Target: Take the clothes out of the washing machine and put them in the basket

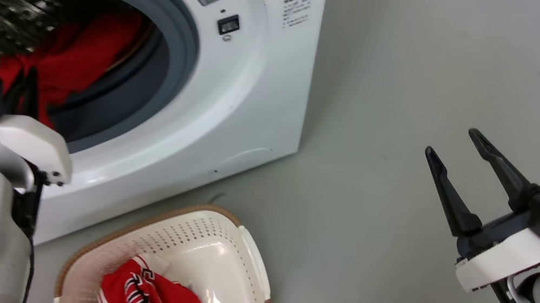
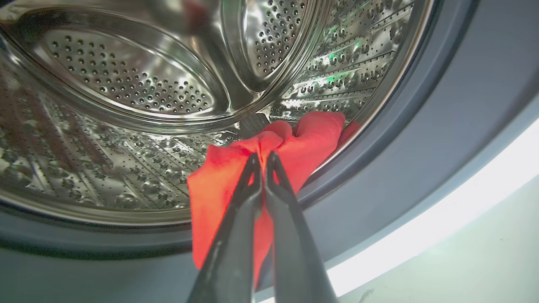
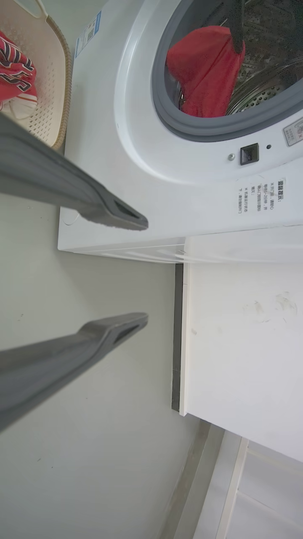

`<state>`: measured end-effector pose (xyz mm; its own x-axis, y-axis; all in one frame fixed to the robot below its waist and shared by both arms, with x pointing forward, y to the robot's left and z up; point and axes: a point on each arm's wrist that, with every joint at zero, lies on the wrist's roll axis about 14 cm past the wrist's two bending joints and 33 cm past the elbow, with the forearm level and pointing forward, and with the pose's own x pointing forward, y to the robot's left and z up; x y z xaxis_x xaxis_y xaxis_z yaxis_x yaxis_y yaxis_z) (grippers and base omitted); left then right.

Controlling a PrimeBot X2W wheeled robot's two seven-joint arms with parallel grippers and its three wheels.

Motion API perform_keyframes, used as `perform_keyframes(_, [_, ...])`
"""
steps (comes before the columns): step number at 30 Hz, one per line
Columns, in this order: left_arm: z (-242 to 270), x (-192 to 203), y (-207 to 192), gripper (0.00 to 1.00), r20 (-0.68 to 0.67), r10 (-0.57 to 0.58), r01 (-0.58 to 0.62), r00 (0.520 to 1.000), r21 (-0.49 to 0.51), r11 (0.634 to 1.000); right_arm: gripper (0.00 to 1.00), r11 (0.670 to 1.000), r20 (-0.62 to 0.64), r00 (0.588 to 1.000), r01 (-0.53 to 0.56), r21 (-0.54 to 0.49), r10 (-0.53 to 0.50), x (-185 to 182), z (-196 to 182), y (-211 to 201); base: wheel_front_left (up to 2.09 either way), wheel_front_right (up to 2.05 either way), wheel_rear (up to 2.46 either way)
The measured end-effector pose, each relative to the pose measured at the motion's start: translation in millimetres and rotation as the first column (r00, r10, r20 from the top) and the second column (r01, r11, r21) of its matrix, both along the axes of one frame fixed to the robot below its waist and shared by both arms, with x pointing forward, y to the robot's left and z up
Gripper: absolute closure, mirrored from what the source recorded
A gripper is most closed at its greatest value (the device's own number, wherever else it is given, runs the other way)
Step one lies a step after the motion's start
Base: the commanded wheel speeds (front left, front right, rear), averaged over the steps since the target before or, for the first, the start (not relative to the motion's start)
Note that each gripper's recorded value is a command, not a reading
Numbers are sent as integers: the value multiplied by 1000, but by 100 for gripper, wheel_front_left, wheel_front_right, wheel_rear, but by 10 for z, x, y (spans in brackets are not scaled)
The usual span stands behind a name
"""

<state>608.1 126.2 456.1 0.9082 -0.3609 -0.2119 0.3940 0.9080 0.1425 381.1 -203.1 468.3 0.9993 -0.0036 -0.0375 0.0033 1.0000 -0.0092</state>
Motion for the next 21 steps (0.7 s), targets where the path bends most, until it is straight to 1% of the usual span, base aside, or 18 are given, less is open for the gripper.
perform_keyframes(2, [126,-94,-4,100,36,-3,3,999,0,1000,0,1000,6,1000,-8,2,8,-40,24,30,0,0,0])
perform_keyframes(4, [346,-172,-39,100,100,-6,8,995,-18,1000,0,1000,16,1000,-18,4,18,-65,58,67,0,0,0])
perform_keyframes(6, [578,-267,-73,100,170,-9,16,985,-37,999,0,1000,29,999,-28,4,28,-80,100,98,0,0,0])
perform_keyframes(9, [796,-484,-77,100,243,-19,31,970,-48,998,0,999,46,998,-40,8,39,-116,155,139,0,0,0])
perform_keyframes(14, [1257,-787,-68,100,378,-26,54,926,-65,996,0,998,69,996,-65,9,64,-165,231,223,0,0,0])
perform_keyframes(19, [1573,-1109,-88,100,465,-37,87,885,-87,992,0,997,90,993,-80,9,79,-196,293,269,0,0,0])
perform_keyframes(21, [1619,-1225,-71,100,479,-36,90,877,-90,992,0,997,100,992,-83,9,81,-193,323,276,0,0,0])
